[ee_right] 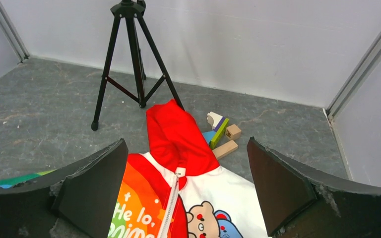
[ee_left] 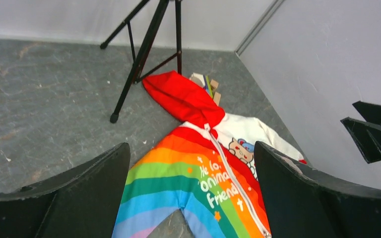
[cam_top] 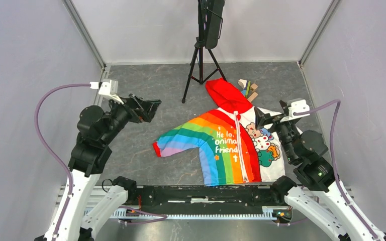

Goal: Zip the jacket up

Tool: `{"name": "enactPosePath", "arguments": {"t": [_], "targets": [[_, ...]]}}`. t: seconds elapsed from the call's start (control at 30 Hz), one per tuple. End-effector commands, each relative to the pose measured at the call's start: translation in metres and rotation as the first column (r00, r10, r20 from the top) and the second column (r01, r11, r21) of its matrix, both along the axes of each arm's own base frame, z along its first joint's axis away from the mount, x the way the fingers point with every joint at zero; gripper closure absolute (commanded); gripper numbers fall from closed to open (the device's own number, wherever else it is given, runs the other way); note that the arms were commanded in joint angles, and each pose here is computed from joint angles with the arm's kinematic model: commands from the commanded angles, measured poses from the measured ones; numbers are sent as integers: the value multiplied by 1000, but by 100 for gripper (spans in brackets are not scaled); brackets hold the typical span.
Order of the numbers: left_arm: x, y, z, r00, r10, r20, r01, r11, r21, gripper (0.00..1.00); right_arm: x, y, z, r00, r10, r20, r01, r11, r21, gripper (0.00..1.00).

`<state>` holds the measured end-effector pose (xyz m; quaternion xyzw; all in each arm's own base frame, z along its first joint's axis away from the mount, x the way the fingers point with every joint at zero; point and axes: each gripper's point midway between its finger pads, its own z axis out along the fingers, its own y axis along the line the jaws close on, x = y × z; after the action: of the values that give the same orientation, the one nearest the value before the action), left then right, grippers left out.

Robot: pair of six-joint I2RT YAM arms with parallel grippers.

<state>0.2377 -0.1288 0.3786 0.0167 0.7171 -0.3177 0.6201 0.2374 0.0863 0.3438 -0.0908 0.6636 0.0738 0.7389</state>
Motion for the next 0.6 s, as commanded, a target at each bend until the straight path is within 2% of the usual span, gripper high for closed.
{"name": "enactPosePath", "arguments": {"t": [0.0, 0.1, 0.2, 0.33, 0.43, 0.57], "targets": [[-1, -15, -27, 992, -79, -94, 80, 997, 7, 0, 5, 7, -17, 998, 18, -56, -20, 999, -32, 3], [0, -23, -51, 976, -122, -181, 125, 992, 8, 0, 11, 19, -36, 992, 49, -120, -58, 996, -74, 3], [2, -30, -89, 936, -137, -324, 147, 989, 7, 0, 18, 31, -66, 970, 62, -234, -85, 993, -88, 3], [-5, -46, -146, 829, -215, -516, 219, 974, -53, 0, 20, 58, -122, 908, 142, -394, -194, 976, -96, 3], [-16, -64, -185, 729, -312, -609, 275, 949, -156, 0, 18, 74, -169, 855, 191, -481, -252, 966, -65, 3], [-29, -77, -230, 656, -312, -687, 259, 948, -184, 0, 10, 89, -223, 772, 249, -585, -328, 944, -31, 3]]}}
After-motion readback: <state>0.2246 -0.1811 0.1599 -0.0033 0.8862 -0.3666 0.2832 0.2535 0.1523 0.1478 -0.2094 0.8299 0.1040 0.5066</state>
